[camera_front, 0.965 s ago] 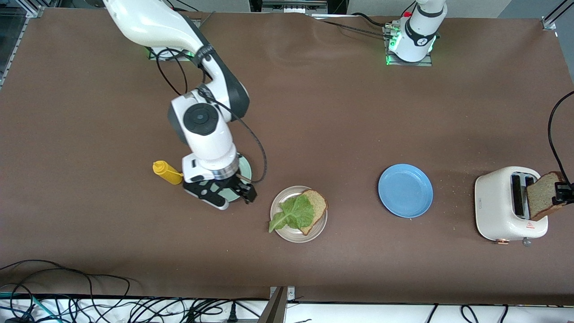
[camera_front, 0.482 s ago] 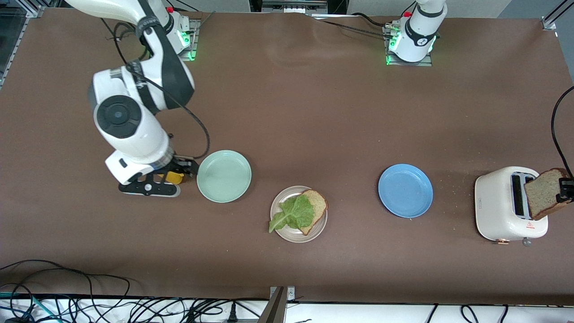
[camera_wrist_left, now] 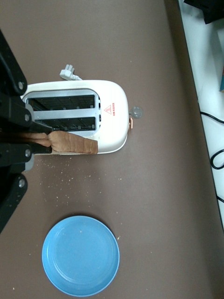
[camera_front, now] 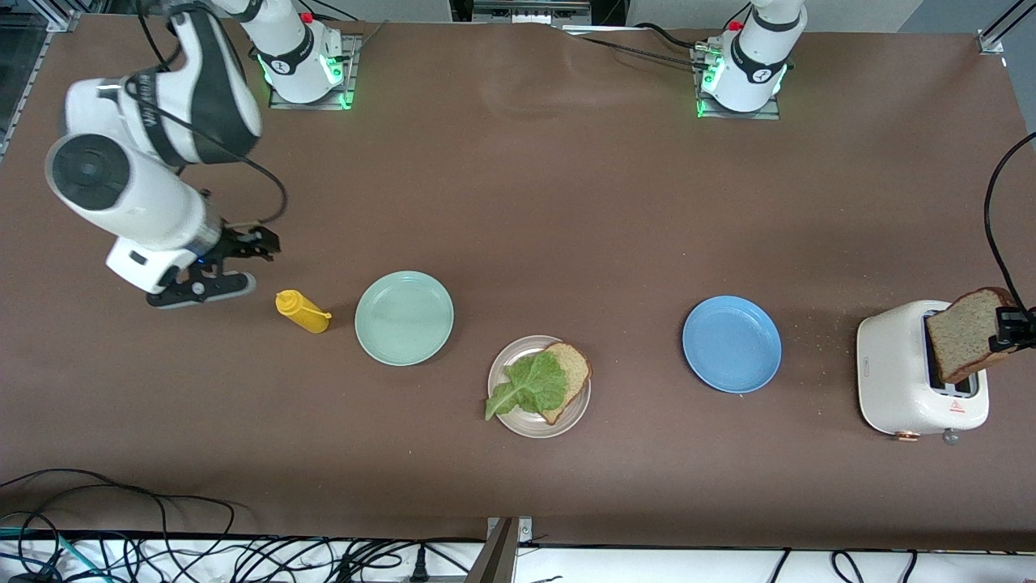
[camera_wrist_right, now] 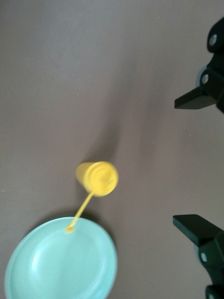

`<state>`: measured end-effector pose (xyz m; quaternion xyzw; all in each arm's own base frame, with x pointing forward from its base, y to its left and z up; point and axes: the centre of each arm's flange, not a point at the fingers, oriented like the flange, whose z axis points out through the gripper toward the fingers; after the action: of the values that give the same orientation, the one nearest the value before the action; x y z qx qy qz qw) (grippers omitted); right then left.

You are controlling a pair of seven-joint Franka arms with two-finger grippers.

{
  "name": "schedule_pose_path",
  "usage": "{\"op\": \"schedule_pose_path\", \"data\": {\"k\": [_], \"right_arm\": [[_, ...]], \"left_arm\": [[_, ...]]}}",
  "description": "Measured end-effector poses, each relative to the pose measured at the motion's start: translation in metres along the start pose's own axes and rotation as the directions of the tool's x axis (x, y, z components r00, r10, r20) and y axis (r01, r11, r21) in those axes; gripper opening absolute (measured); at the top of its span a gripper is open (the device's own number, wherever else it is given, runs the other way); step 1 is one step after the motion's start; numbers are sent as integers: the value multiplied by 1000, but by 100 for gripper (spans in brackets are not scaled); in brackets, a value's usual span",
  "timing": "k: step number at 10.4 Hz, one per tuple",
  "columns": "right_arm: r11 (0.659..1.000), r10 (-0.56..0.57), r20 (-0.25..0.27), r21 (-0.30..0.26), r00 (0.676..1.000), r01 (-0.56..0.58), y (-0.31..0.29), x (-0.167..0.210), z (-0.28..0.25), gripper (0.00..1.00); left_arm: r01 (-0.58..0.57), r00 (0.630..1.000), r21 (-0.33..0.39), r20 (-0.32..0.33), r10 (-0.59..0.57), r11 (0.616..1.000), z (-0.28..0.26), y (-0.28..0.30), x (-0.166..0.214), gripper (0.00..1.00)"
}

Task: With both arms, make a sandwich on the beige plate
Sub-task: 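Move the right gripper to the mustard while the left gripper grasps bread, then grasp the mustard bottle with the right gripper while the left gripper lifts bread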

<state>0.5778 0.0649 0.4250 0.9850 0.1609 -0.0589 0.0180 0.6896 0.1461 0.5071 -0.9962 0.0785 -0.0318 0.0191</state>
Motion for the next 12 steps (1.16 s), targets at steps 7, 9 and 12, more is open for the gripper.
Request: {"op": "schedule_pose_path", "data": {"k": [7,9,12], "right_arm": [[790,-385,-442,296,810,537,89,-51,93,100],[730,-364,-626,269,690,628,105,-44,143,100],[708,-344,-729,212,591,673,114,-39,202,100]], "left_arm": [[118,993,-42,-5,-118,992,-20,60,12,10],[144,990,-43,-2,-144,989,-20,72,15,10],[164,986,-45,0,-164,985,-20,84,18,10]]}}
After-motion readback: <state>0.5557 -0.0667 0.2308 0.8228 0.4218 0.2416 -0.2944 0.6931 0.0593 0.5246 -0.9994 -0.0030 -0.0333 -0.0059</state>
